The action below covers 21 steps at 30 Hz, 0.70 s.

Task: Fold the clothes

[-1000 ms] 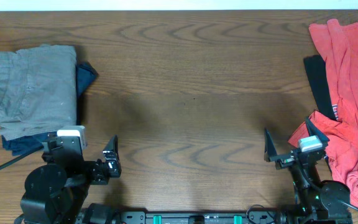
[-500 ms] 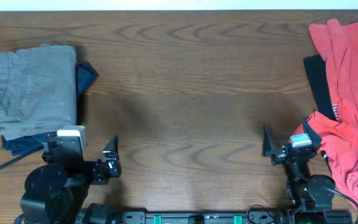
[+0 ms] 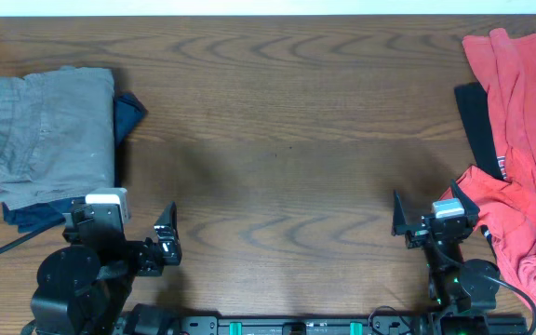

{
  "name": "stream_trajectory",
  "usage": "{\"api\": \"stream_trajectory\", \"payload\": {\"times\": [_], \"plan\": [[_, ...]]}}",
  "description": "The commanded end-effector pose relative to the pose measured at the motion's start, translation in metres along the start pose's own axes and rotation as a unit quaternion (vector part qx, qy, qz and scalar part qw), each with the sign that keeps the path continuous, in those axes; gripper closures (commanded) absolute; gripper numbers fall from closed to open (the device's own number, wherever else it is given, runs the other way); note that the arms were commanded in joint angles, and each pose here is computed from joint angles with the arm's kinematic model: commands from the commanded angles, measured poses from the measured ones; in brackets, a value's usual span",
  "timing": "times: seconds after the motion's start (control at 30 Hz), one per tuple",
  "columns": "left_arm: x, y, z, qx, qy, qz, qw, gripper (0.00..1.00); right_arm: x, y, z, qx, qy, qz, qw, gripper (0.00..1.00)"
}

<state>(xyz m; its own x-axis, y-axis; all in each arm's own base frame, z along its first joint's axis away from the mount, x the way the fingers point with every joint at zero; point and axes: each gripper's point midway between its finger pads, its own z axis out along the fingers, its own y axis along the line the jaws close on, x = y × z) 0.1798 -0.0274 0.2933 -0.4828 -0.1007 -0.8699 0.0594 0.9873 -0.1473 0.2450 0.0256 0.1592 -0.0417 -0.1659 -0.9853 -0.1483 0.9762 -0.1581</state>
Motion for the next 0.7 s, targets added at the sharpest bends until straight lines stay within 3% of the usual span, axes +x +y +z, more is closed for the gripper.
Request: {"api": "stream_trajectory", "payload": {"times": [0.0,0.53,0.67], "plan": [[0.001,0.002,0.000,-0.007,0.000,-0.005,1.000,0.02,0.001,0.000,0.000,0.001,0.002,-0.007,1.000,0.01],[0.001,0.003,0.000,-0.007,0.000,-0.004,1.000,0.02,0.001,0.000,0.000,0.001,0.002,-0.007,1.000,0.01],[0.018,0.014,0.000,-0.033,0.032,0.001,0.999,0.02,0.001,0.000,0.000,0.001,0.002,-0.007,1.000,0.01]]}}
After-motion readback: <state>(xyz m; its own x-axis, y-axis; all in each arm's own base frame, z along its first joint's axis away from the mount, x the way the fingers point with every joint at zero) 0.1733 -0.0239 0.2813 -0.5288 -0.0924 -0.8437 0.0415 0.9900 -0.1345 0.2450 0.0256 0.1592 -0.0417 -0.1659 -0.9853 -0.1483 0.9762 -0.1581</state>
